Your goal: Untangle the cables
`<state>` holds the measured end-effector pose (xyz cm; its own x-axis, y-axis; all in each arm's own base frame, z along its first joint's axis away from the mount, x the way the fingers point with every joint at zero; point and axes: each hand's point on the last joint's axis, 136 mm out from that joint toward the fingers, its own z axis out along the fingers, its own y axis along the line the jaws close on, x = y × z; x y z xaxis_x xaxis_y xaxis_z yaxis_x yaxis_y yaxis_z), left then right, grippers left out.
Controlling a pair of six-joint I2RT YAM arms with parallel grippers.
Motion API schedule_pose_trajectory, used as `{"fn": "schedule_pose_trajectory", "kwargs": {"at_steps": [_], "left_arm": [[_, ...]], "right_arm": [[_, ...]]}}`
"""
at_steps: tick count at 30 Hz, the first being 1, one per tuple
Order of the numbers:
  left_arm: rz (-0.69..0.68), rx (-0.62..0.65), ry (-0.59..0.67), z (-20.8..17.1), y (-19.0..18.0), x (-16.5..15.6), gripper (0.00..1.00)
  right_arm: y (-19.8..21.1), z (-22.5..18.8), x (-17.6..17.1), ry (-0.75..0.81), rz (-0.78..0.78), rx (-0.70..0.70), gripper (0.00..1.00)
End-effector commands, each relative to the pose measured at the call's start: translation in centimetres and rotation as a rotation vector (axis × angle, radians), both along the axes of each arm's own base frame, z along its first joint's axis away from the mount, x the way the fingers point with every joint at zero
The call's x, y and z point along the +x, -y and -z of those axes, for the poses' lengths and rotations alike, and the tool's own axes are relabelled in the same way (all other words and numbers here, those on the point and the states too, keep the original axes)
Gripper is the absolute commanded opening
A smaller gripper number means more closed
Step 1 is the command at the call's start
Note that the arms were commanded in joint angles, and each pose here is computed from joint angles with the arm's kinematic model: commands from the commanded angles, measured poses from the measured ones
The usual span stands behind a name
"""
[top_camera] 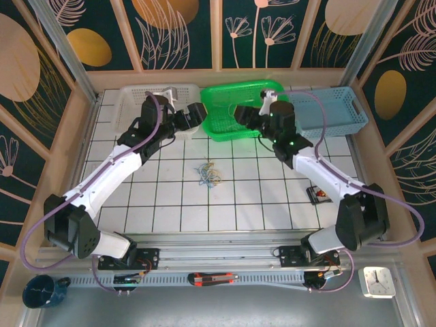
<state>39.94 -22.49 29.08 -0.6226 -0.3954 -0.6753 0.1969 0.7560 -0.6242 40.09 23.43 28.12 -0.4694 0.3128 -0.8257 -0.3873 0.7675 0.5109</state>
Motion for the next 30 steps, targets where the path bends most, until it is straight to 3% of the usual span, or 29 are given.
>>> {"fn": "schedule_pose_trajectory", "kwargs": {"at_steps": [1, 6, 14, 19, 24, 30], "left_arm": [[0.029, -0.036, -0.039, -0.3, 0.4, -0.6, 0.99], [0.040, -0.060, -0.034, -1.0, 0.6, -1.0, 0.99], [0.052, -0.028, 0.003, -1.6, 0.3, -1.3, 0.99], [0.024, -0.002, 0.003, 1.3, -1.1, -2.7, 0.99], [-0.080, -0.012, -0.039, 7.0, -3.7, -4.8, 0.99], [-0.179, -0.004, -0.083, 12.1, -6.3, -6.7, 0.99]], "right_arm": [[0.8, 0.2, -2.2, -0.023, 0.029, 0.021, 0.60], [0.5, 3.1, -4.5, -0.084, 0.005, -0.014, 0.60], [-3.6, 8.5, -7.9, -0.205, -0.180, -0.096, 0.59], [-6.9, 10.8, -8.7, -0.288, -0.304, -0.139, 0.60], [-9.4, 14.2, -9.2, -0.370, -0.392, -0.251, 0.59], [-10.7, 17.3, -9.6, -0.436, -0.444, -0.270, 0.56]]}}
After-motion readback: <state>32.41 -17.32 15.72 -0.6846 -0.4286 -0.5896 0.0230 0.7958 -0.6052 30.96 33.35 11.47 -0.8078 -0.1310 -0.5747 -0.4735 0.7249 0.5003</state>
